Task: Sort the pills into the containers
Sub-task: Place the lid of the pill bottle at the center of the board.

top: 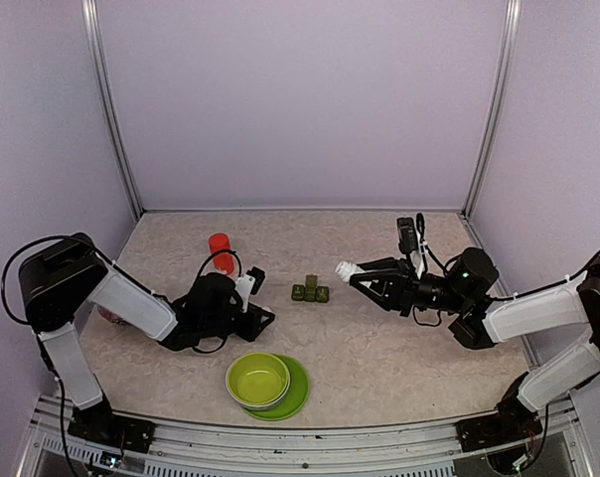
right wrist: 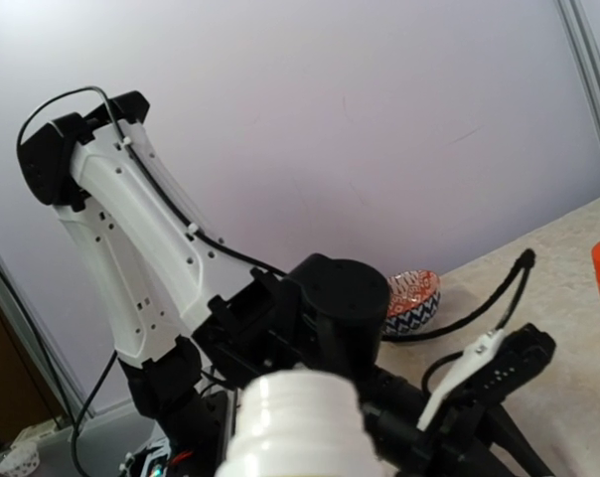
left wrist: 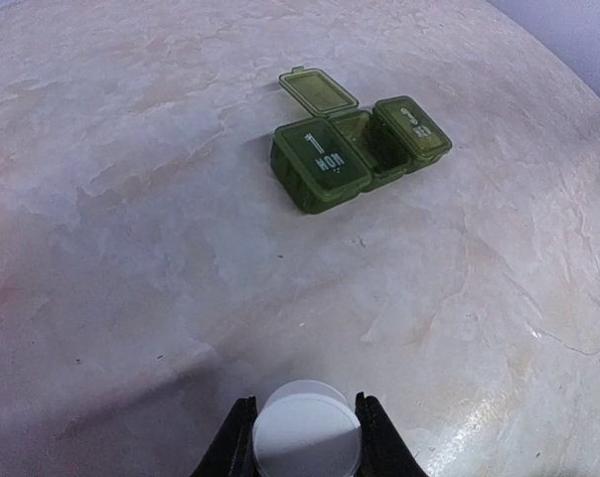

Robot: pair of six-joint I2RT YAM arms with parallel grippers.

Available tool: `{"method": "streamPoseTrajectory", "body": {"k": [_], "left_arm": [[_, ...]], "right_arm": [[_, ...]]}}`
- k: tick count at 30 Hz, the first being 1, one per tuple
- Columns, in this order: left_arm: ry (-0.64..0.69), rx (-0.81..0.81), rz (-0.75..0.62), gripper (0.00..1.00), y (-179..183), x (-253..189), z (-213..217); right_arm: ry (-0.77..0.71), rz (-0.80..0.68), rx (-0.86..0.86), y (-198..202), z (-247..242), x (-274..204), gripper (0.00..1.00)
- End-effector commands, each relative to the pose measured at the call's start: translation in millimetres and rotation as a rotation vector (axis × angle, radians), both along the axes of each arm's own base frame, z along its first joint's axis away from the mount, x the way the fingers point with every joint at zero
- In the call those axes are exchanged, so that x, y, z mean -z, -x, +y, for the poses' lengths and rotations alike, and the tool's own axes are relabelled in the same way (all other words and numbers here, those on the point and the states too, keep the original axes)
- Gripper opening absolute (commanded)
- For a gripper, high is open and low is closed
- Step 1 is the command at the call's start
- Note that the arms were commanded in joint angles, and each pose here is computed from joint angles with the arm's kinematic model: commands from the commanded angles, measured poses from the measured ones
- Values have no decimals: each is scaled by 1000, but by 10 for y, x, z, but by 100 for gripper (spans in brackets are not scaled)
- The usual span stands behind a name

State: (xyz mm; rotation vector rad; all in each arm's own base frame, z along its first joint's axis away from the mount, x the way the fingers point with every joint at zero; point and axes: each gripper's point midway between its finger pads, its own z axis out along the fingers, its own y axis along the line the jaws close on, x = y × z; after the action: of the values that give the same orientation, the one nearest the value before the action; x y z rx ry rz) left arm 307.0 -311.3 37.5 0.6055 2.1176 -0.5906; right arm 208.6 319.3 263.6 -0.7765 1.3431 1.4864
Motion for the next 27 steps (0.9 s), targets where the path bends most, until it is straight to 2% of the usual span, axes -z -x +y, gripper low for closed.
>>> {"method": "streamPoseTrajectory", "body": {"k": [1,27], "left_arm": [[14,4,-11,26,-93,-6,-74],[-42,-54,18,38,-205,106,-37]], "right_arm": [[-13,-19,-1,-13,-34,-39,22],[-16,-12,9,9,-75,-11,22]]}}
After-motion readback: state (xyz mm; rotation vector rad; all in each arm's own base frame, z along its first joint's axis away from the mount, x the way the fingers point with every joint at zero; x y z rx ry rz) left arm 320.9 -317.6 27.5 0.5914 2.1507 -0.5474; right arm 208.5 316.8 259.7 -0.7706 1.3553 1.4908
